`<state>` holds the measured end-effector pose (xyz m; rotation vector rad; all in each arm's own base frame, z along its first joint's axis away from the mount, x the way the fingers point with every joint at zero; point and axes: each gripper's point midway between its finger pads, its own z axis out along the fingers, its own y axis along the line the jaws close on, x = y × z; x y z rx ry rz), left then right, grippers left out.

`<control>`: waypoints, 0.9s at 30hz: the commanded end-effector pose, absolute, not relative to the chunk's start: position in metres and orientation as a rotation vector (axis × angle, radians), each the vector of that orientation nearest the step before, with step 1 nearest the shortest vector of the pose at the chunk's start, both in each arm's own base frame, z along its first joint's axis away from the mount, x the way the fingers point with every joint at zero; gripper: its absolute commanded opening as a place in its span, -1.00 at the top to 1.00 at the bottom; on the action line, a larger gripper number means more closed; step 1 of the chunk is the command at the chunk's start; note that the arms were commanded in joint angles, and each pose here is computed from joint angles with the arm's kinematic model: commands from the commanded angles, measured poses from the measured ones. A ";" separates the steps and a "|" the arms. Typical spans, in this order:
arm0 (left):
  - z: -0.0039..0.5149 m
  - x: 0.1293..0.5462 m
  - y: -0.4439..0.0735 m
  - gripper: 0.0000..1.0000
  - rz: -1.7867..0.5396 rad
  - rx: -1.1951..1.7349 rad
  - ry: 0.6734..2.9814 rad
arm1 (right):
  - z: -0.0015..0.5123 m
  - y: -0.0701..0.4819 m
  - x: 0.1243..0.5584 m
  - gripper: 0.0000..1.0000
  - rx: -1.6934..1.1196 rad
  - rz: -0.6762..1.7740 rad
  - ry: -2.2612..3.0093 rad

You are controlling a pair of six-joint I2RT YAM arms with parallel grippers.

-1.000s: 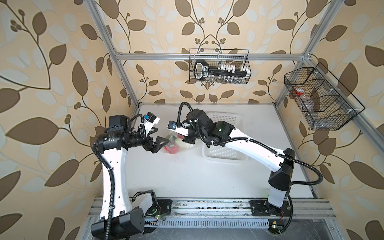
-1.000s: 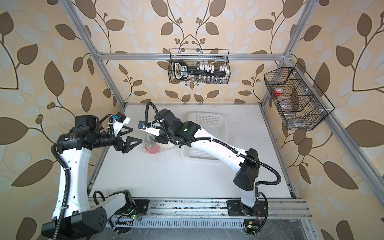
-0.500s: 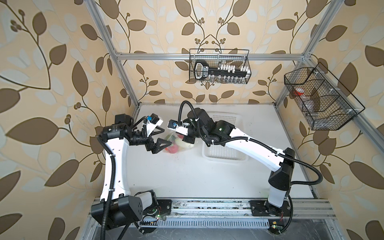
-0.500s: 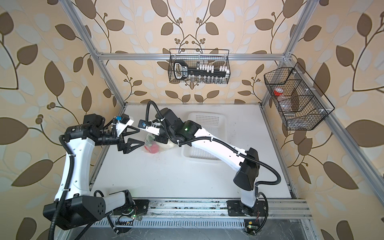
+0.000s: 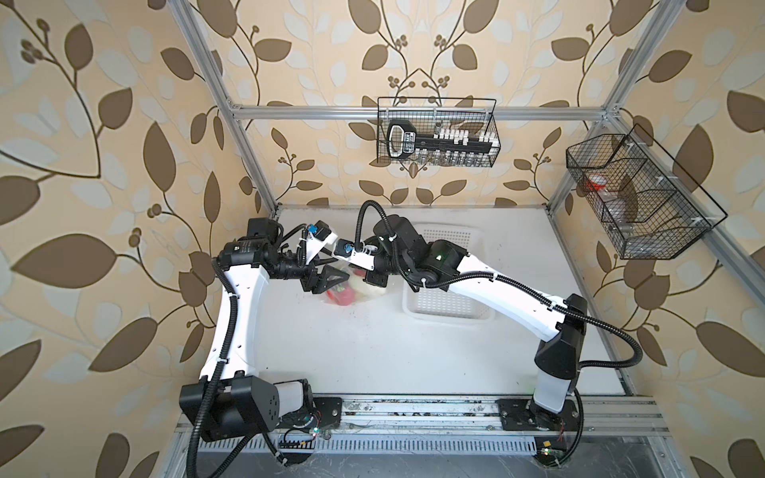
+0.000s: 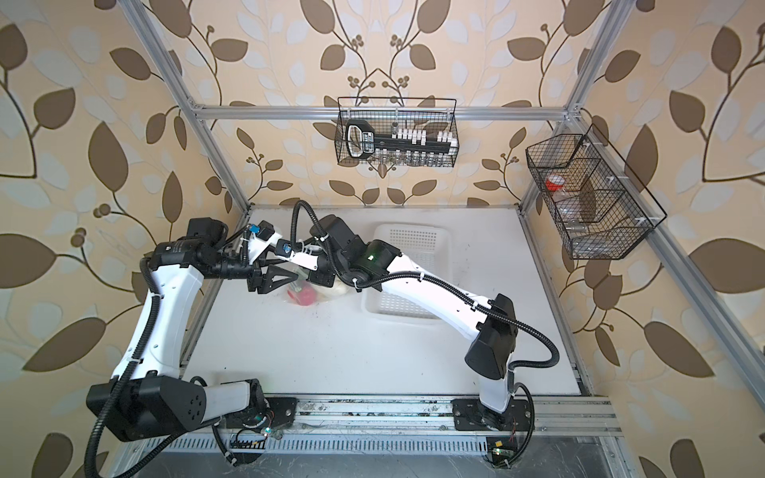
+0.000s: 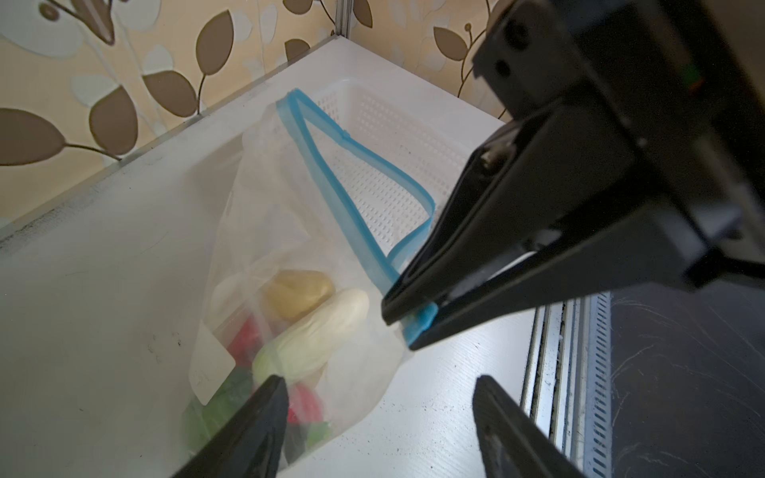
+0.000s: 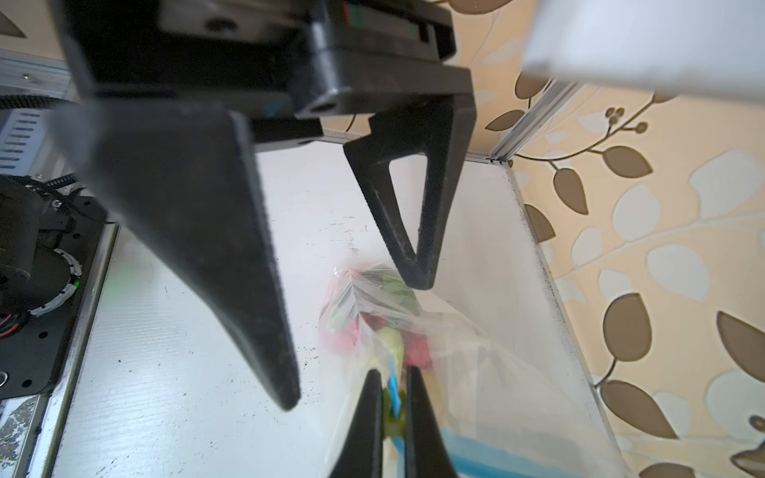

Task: Place the food in the zip-top bag and seal the zipper
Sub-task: 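Bring the left gripper holding the bag mouth toward the right gripper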

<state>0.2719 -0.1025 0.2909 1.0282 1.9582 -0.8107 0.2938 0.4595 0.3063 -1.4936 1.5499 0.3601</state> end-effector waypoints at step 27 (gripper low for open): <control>0.310 0.272 -0.133 0.84 -0.801 1.060 1.898 | 0.323 0.448 0.274 1.00 -1.533 0.400 1.500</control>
